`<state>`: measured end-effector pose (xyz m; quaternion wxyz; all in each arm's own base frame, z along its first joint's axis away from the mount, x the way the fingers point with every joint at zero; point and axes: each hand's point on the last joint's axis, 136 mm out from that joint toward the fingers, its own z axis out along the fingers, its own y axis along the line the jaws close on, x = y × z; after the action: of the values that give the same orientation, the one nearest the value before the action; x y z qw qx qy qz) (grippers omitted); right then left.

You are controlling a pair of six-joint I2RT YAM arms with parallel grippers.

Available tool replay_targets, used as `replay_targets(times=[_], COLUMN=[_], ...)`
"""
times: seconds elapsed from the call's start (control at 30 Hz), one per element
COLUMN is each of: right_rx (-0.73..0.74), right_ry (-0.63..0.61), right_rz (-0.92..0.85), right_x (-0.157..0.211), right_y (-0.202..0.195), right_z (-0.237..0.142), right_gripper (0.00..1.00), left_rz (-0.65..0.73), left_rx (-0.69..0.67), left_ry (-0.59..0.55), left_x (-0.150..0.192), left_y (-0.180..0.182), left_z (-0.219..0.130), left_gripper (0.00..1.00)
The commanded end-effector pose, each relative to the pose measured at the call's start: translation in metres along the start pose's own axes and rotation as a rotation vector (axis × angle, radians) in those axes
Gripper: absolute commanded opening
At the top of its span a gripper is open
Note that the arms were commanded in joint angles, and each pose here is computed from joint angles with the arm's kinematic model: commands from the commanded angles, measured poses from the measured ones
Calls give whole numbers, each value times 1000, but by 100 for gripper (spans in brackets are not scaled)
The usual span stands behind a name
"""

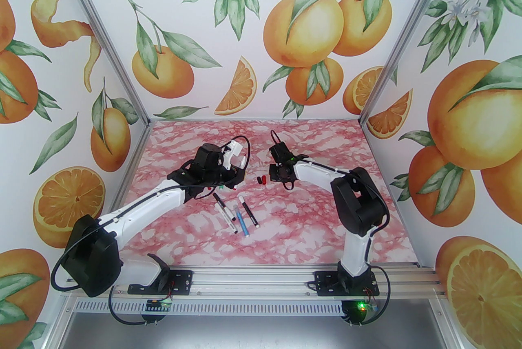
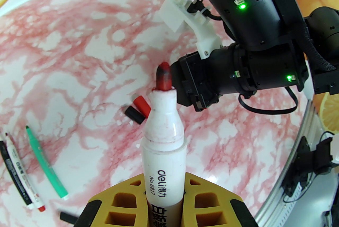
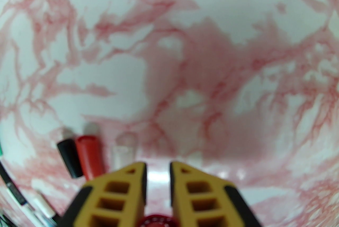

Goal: Open the pen caps

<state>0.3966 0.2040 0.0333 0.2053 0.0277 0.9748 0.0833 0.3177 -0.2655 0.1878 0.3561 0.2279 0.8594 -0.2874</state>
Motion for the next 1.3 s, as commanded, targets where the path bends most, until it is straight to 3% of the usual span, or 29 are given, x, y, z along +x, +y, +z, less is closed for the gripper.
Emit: replay_targets(times=[0.0,0.83,1.27], right_rx=[5,-3,-3], right_ry=[14,53,-44], right_rz=[16,33,-18], right_x=[-3,1,-7], right_y=[2,7,19], right_z=[6,11,-35], right_gripper=[20,29,36], left_rz=[13,18,-62], left_rx=[11,2,-44], left_ry=[-34,-12,22], left_x=[-5,4,6], left_y=[-4,-1,16], left_z=[-9,-10,8], left_gripper=[0,0,0])
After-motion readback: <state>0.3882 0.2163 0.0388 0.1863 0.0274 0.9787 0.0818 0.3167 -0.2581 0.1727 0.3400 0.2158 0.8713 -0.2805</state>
